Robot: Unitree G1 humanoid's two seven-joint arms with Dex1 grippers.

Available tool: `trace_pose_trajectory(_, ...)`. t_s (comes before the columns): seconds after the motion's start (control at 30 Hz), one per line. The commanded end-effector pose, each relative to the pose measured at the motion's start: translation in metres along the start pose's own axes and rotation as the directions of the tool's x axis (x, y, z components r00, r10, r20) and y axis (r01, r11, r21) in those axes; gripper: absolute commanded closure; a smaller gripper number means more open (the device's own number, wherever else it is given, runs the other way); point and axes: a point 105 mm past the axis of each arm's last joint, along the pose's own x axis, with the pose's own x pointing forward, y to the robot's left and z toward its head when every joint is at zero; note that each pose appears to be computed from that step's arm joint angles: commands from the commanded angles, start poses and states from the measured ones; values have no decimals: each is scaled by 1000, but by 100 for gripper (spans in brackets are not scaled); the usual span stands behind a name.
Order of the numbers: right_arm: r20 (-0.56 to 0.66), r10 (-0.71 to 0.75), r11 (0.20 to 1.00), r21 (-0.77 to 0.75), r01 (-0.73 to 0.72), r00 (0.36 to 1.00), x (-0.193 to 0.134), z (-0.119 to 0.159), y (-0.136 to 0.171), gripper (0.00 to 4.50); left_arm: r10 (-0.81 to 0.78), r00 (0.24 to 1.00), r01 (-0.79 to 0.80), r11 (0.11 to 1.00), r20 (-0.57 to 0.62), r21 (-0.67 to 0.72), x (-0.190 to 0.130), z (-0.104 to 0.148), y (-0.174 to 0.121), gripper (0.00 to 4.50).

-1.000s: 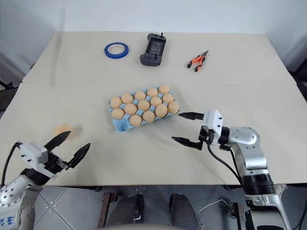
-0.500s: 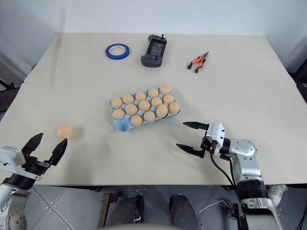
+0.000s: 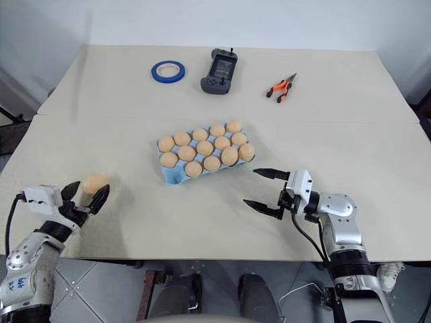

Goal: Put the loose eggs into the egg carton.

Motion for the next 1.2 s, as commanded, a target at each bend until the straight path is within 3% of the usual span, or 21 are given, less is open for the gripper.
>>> trace_pose_trajectory(0.03,25,8,1000,-18,-7,1000,4,8,-1,0,-1,1000,0,1000,12,29,5,12,2,63)
trace_pose_trajectory(0.23,36,15,1000,-4,-15,999,8,10,2,0,-39,999,38,997,11,63,11,14,-2,247)
trace_pose_trajectory(0.3,35,16,1000,-2,-16,999,8,10,3,0,-98,994,94,990,40,102,16,21,-12,284)
trace_pose_trajectory(0.4,30,12,1000,2,-12,999,8,9,2,0,-331,938,315,937,102,153,23,40,-54,294)
trace_pose_trajectory(0.53,27,6,1000,-1,-6,1000,7,9,1,0,-577,814,556,808,70,195,34,46,-104,294)
trace_pose_trajectory(0.63,32,-11,1000,-5,11,999,8,11,-1,0,-655,755,634,735,11,239,51,45,-132,294)
trace_pose_trajectory(0.8,56,-40,999,-11,41,998,10,17,-1,0,-707,707,683,691,19,237,68,51,-156,294)
trace_pose_trajectory(0.93,60,-47,999,-13,48,997,10,18,2,0,-731,683,706,659,-3,258,67,46,-166,163)
trace_pose_trajectory(1.1,58,-61,998,-10,62,996,7,16,4,0,-699,714,666,699,49,261,59,57,-151,2)
trace_pose_trajectory(1.2,52,-65,998,-6,65,997,5,14,4,0,-699,711,658,700,77,277,48,63,-141,2)
